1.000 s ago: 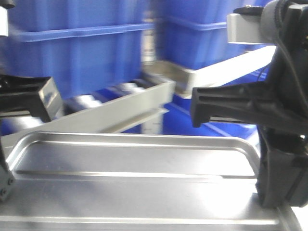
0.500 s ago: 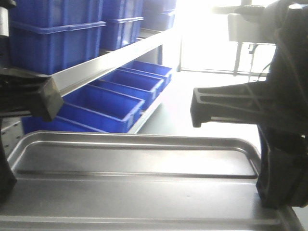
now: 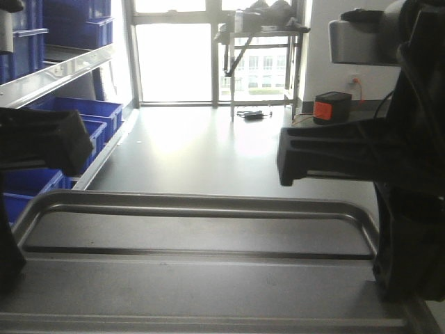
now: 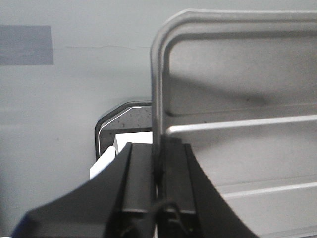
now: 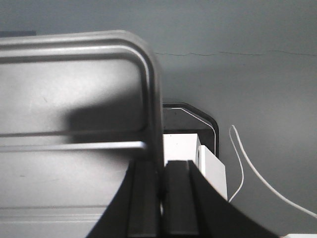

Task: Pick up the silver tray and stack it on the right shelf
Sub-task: 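Hold the tray in both grippers while the base turns and drives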

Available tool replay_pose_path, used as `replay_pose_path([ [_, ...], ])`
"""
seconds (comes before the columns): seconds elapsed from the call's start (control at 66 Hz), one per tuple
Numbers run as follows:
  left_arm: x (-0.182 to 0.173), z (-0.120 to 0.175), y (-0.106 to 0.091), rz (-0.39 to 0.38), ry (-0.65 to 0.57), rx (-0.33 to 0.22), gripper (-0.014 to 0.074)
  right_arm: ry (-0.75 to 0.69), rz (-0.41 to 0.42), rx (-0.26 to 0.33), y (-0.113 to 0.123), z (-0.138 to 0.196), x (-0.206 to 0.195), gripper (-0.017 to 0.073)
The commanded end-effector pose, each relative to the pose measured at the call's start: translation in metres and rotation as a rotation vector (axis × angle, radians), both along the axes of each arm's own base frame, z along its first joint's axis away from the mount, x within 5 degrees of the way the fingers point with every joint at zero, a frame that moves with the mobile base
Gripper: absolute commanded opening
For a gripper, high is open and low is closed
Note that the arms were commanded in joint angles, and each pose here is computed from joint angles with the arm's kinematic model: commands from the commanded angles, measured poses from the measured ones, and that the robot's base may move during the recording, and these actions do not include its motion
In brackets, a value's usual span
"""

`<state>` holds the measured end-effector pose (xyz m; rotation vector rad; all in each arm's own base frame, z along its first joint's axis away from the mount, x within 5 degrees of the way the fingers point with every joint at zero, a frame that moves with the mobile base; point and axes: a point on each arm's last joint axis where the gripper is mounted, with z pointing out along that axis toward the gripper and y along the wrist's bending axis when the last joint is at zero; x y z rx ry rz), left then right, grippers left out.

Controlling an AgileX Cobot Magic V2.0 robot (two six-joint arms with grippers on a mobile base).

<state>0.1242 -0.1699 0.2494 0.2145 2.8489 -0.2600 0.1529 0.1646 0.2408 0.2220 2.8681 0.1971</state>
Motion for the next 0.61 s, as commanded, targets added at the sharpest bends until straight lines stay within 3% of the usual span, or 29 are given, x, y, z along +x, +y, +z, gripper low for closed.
replay_pose_path([
  [0.0,-0.0016,0.0102,-0.0010,-0.022,-0.024,-0.028,-0.0091,-0.077,0.007,0.048,0.0000,0.0150,0.0042,0.0071],
  [0.591,-0.0016,0.0102,-0.0010,-0.022,-0.024,-0.028,-0.0091,-0.077,0.007,0.048,0.0000,0.0150,0.0042,0.0071],
])
